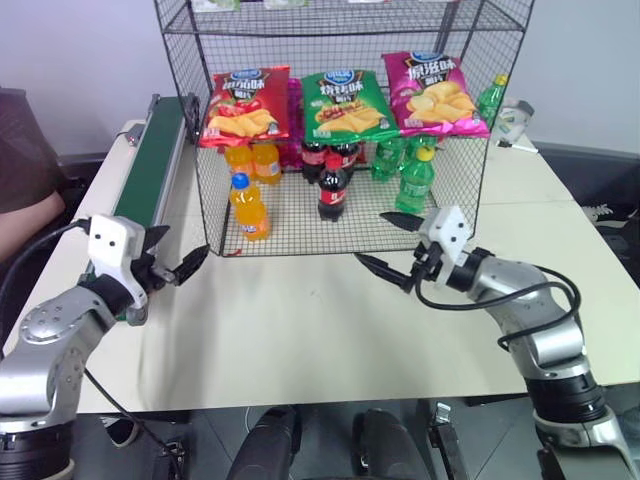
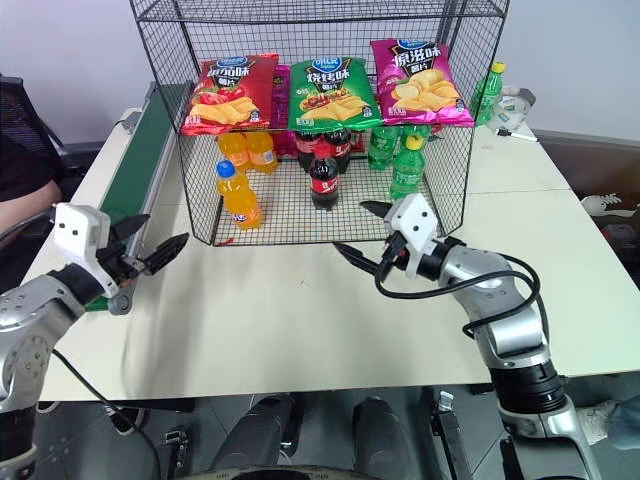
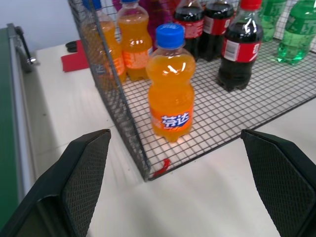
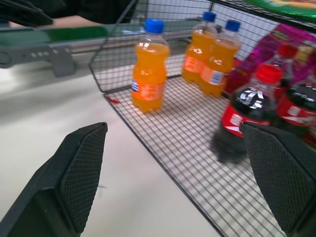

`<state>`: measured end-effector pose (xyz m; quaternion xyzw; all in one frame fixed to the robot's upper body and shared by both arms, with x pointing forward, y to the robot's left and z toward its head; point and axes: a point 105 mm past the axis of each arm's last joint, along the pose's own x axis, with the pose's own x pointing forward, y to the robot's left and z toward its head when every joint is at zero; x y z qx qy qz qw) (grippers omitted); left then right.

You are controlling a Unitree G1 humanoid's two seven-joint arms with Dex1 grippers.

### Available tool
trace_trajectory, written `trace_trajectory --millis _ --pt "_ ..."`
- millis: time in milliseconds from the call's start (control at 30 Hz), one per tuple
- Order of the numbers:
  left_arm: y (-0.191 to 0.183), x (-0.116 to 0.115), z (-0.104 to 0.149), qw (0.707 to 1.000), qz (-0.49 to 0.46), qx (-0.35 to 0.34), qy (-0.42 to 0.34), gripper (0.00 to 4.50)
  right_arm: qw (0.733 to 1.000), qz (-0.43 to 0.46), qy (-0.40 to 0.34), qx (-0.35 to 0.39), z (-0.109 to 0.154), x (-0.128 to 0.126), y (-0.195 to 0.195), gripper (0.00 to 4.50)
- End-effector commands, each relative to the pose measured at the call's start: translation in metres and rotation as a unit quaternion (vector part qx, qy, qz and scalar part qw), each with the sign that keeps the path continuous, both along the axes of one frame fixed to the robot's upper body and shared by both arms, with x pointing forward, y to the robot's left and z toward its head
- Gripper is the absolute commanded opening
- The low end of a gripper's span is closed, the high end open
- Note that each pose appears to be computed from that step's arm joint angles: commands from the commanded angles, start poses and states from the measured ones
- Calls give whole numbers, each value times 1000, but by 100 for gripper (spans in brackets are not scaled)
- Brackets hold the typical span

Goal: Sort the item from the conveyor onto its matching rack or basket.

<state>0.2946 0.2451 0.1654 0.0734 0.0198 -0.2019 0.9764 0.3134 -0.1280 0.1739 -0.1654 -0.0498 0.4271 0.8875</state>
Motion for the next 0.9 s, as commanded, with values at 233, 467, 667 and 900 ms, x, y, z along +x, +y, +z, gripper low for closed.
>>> trace_trajectory --millis 233,467,667,900 --pt "-1 -2 15 1000 5 -2 -27 442 1000 -7 -24 2 11 3 -9 450" --pt "1 -1 15 999 15 0 -31 442 1000 -3 -27 3 13 9 -8 450" --pt "3 0 16 999 24 0 -36 442 1000 -1 -26 13 13 11 -4 450" --pt "5 0 15 999 32 -3 -41 442 999 -14 -32 28 15 15 -1 450"
